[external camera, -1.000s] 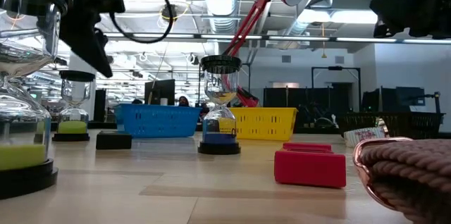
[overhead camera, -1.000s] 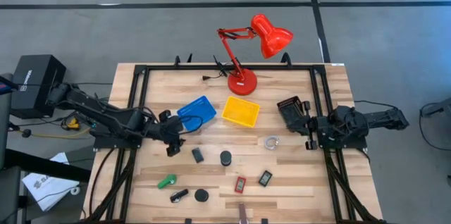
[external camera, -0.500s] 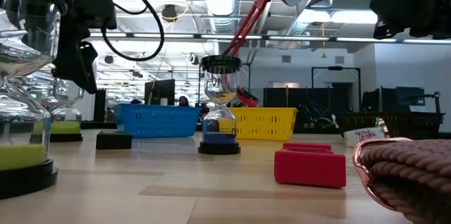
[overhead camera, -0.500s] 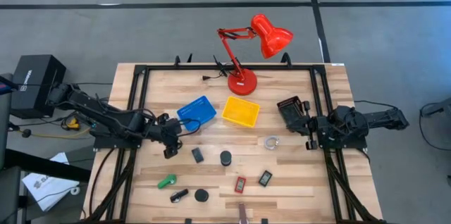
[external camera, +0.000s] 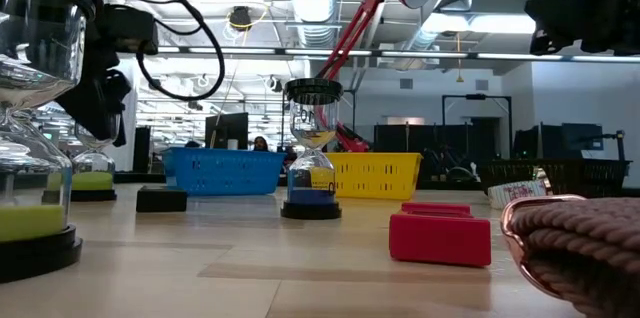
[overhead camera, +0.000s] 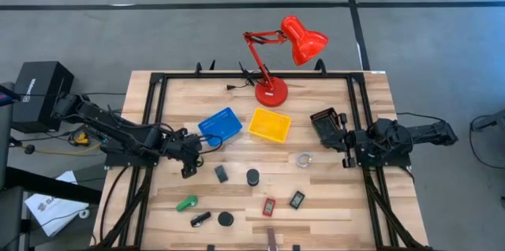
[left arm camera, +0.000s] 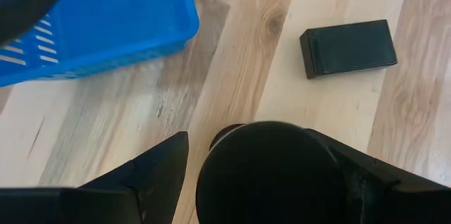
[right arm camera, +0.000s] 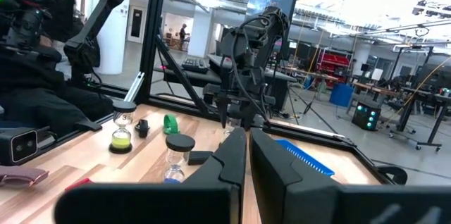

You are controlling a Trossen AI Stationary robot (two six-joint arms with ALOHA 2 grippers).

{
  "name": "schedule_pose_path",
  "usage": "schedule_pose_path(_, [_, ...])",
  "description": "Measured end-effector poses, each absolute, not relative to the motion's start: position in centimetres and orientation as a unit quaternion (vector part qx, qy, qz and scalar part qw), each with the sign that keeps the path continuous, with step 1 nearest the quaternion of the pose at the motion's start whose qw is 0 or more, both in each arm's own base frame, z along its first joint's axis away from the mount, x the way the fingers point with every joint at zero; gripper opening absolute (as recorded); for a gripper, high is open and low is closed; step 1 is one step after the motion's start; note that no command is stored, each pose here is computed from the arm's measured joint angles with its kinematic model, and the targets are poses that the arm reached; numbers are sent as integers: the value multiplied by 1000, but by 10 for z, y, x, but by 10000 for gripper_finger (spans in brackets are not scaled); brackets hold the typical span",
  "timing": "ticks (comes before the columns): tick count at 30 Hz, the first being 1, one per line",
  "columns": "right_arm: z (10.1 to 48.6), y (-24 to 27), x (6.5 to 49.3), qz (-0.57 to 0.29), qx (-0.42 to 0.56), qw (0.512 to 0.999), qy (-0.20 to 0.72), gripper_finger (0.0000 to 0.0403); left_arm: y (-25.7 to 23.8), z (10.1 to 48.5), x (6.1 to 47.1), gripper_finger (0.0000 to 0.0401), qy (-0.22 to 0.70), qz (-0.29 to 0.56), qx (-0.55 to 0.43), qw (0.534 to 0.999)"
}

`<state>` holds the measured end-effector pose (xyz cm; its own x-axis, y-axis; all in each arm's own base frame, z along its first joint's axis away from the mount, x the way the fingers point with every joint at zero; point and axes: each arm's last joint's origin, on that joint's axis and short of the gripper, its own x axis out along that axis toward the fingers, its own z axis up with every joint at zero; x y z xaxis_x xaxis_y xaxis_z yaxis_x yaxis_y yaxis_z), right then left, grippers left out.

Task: Pick & Place Office items
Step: Put the green hourglass into the blue bin

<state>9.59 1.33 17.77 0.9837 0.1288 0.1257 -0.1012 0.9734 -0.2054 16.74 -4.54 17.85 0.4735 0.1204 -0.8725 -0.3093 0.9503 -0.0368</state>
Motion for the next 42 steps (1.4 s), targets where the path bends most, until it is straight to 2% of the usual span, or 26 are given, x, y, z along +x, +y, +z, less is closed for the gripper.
schedule_pose_path(5, [178,13,96,58,-99,991,-69,12,-46,178,167,263,505,109,-85,852])
schedule_pose_path(14, [178,13,96,58,-99,991,-69,12,-46,178,167,192,504,107,-85,853])
schedule_pose_path(19, [178,13,96,58,-99,991,-69,12,-48,181,172,192,482,101,-96,865])
schedule_pose_path(23, [178,13,96,58,-99,991,-69,12,-50,193,181,211,441,100,-102,886])
schedule_pose_path(31, [178,13,96,58,-99,991,-71,12,-39,231,199,194,365,156,-78,915])
schedule_pose_path(38, [178,13,96,57,-104,990,-71,12,-15,247,206,206,347,194,-49,916])
schedule_pose_path(42, [178,13,96,57,-104,990,-71,12,5,247,207,194,343,243,-66,905])
